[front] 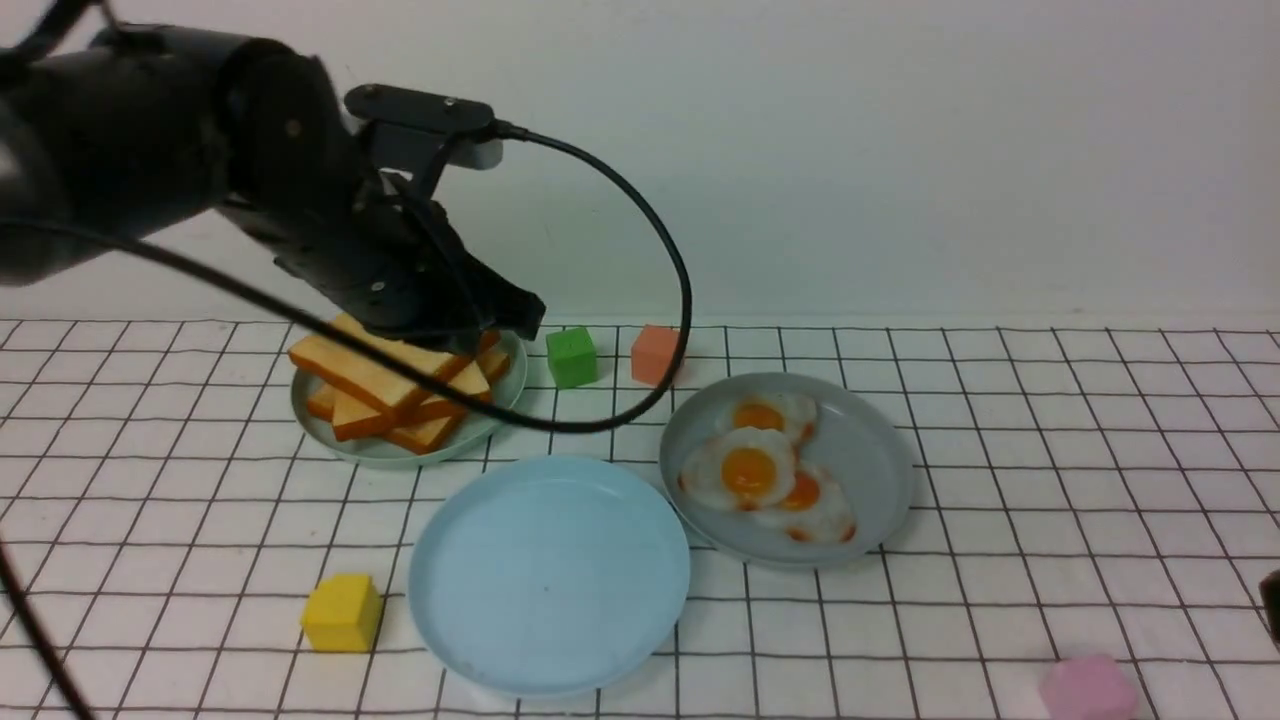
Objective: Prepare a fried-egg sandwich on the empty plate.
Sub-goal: Use the left arm to grab a slice of bread
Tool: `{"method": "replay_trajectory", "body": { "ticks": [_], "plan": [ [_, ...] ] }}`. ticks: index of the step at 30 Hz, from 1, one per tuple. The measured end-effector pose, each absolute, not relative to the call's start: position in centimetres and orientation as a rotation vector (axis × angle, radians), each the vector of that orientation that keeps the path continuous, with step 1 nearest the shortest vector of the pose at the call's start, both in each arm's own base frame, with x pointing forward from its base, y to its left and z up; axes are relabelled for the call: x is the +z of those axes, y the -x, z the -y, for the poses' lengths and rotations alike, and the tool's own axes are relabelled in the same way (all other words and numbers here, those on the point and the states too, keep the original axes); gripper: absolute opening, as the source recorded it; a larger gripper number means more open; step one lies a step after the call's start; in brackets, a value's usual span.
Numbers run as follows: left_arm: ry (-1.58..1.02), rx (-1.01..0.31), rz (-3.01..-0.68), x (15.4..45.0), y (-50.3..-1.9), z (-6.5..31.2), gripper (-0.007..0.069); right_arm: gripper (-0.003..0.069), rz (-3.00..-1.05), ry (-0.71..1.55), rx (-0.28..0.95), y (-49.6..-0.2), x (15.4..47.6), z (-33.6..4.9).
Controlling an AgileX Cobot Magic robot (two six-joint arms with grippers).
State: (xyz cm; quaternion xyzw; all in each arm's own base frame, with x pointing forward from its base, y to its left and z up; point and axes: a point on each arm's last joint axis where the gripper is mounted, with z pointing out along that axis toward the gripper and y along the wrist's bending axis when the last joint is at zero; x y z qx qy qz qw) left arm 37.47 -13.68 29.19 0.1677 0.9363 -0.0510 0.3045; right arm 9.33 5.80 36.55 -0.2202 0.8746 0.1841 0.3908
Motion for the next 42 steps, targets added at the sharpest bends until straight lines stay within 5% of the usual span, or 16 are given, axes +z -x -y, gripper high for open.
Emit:
{"method": "replay_trajectory", "body": {
  "ticks": [7,12,18,25,30,38,42],
  "plan": [
    [-0.429,-0.033,-2.581,25.6,-43.1,11.6,0.0009,0.0006,-2.227,0.562,0.469,-9.3,36.5,-5.8],
    [-0.513,0.018,-2.572,23.9,-44.3,11.3,0.0112,0.0007,-2.227,0.56,0.469,-9.3,36.5,-5.8],
    [-0.552,0.054,-2.494,22.3,-45.8,11.6,0.0344,0.001,-2.226,0.56,0.469,-9.3,36.5,-5.8],
    [-0.639,0.161,-2.511,19.2,-46.7,11.3,0.0413,0.0015,-2.226,0.56,0.469,-9.3,36.5,-5.8],
    [-0.657,0.184,-2.504,18.8,-46.9,11.2,0.0381,0.0017,-2.227,0.56,0.469,-9.3,36.5,-5.8],
    [-0.675,0.207,-2.511,18.6,-47.0,11.3,0.0046,0.0018,-2.235,0.559,0.515,-9.1,36.5,-6.0],
    [-0.644,0.202,-2.524,21.0,-45.9,11.4,0.0018,0.0022,-2.239,0.56,0.522,-9.1,36.5,-6.1]
  ]
}}
